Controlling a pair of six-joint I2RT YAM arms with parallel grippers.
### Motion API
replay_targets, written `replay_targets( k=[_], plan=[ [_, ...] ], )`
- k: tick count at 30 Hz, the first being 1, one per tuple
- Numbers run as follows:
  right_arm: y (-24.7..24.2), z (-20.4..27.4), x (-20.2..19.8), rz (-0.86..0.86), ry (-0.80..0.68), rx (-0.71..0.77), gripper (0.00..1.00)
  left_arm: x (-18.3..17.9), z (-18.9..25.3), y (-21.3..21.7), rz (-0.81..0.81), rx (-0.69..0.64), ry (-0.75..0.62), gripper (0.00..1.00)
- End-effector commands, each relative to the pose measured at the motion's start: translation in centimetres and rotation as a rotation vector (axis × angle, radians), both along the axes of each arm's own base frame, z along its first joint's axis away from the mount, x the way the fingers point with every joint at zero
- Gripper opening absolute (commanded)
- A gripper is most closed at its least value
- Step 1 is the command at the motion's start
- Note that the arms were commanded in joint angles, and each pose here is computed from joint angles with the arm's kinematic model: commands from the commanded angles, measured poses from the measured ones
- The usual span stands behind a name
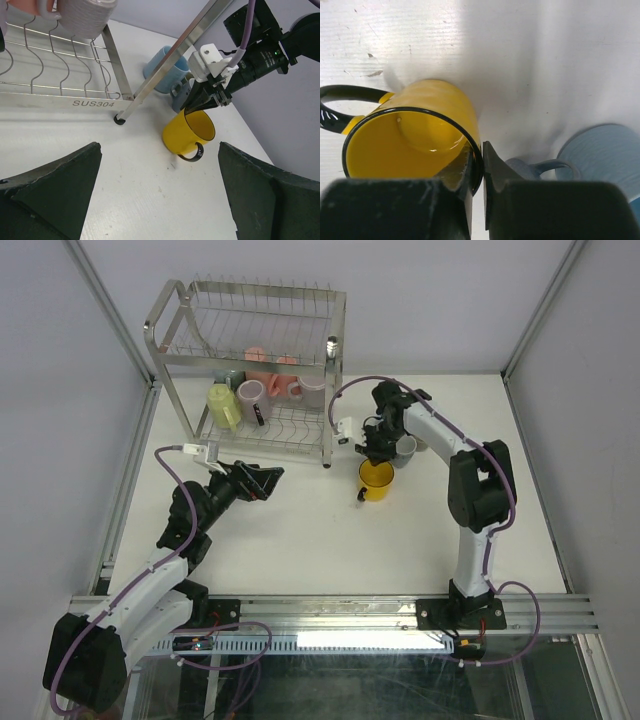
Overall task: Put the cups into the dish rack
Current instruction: Pick up the cup at the center of the board.
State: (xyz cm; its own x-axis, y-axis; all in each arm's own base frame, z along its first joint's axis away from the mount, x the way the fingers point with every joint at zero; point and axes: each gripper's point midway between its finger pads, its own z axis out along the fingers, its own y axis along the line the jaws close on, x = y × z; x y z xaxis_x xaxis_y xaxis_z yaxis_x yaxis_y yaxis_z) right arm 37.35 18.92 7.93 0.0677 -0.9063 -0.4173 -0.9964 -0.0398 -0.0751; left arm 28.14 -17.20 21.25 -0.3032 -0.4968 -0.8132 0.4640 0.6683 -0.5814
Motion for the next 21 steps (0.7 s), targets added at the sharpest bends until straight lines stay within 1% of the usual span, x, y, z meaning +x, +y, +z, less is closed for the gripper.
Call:
replay_targets(
  k=[1, 2, 8, 12, 16, 21],
  plan=[
    [0.6, 0.8, -0.2, -0.032, 0.013, 0.013, 0.02, -0.1, 0.9, 0.4, 0.008, -0.018, -0.046, 0.99],
    [0.6, 0.8, -0.3, -0.041, 0.019, 0.014, 0.00, -0.1, 0.9, 0.3, 0.005, -0.025, -0.048, 0.99],
    [0.8, 1.9, -2.0, -0.075, 0.030, 0.072, 0.00, -1.1, 1.4, -1.1, -0.086, -0.114, -0.051, 0.99],
    [1.3, 4.0, -3.6, -0.079, 0.011, 0.154, 0.00, -2.5, 2.3, -2.4, -0.193, -0.220, -0.072, 0.99],
    [1.7, 5.9, -5.3, -0.077, -0.011, 0.230, 0.00, -3.5, 2.2, -3.2, -0.269, -0.328, -0.026, 0.99],
    [1.9, 7.8, -7.8, -0.046, -0.017, 0.318, 0.00, -3.4, 0.9, -3.8, -0.305, -0.337, 0.031, 0.99]
  ],
)
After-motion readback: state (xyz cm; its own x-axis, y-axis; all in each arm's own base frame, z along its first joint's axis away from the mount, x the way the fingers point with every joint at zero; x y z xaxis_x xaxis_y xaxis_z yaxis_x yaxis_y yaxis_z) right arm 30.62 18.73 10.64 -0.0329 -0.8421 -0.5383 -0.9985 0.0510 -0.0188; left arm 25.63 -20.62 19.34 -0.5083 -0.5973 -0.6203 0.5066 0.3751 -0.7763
